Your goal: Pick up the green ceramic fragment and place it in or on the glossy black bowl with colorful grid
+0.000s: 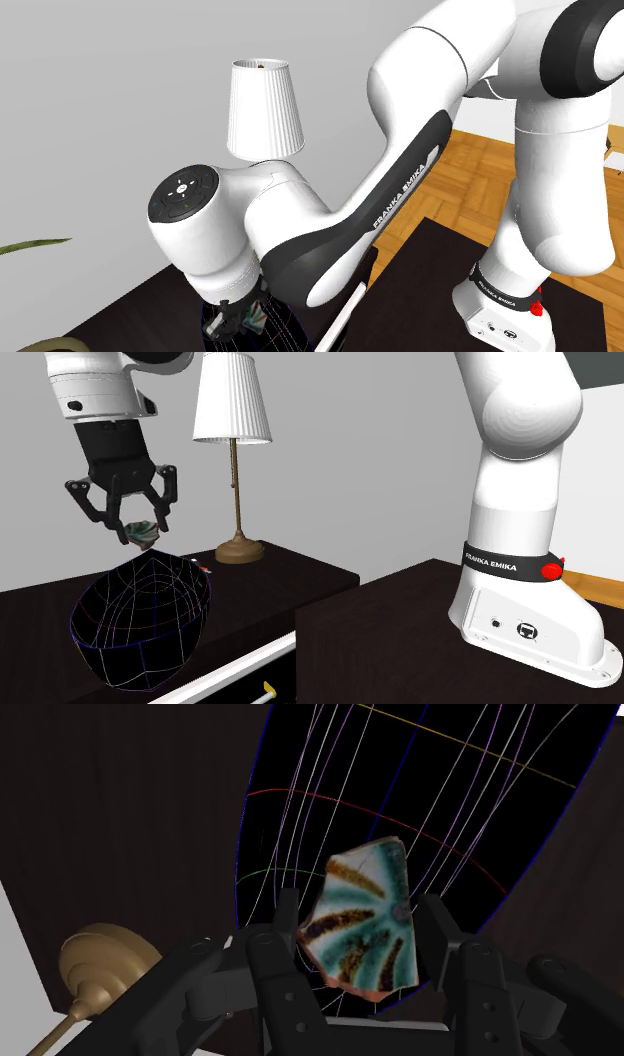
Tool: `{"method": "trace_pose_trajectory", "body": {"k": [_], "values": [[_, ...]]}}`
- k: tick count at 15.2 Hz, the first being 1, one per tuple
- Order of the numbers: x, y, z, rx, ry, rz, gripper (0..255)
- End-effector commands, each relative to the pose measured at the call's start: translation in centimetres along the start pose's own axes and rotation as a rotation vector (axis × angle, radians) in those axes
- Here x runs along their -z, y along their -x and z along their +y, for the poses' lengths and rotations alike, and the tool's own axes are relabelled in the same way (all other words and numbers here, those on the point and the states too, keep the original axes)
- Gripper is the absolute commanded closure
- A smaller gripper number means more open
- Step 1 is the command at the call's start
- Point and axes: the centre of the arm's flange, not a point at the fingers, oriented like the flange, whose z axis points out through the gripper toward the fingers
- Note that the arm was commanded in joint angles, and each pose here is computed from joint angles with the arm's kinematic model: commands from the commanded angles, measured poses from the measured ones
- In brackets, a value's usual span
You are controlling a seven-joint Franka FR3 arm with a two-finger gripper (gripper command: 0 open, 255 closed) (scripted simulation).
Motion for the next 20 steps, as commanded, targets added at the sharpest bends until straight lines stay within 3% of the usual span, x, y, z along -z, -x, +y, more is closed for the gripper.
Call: {"method": "trace_pose_trajectory", "body": {"k": [1,9,16,17,20], "values": [[-1.1,-0.1,-0.2,0.000,0.000,0.000,255],[-5.1,0.2,-0.9,0.000,0.000,0.000,255],[-5.1,0.2,-0.9,0.000,0.000,0.000,255],[-5.1,0.2,-0.9,0.000,0.000,0.000,0],[-5.1,0.2,-0.9,0.000,0.000,0.000,0]]}}
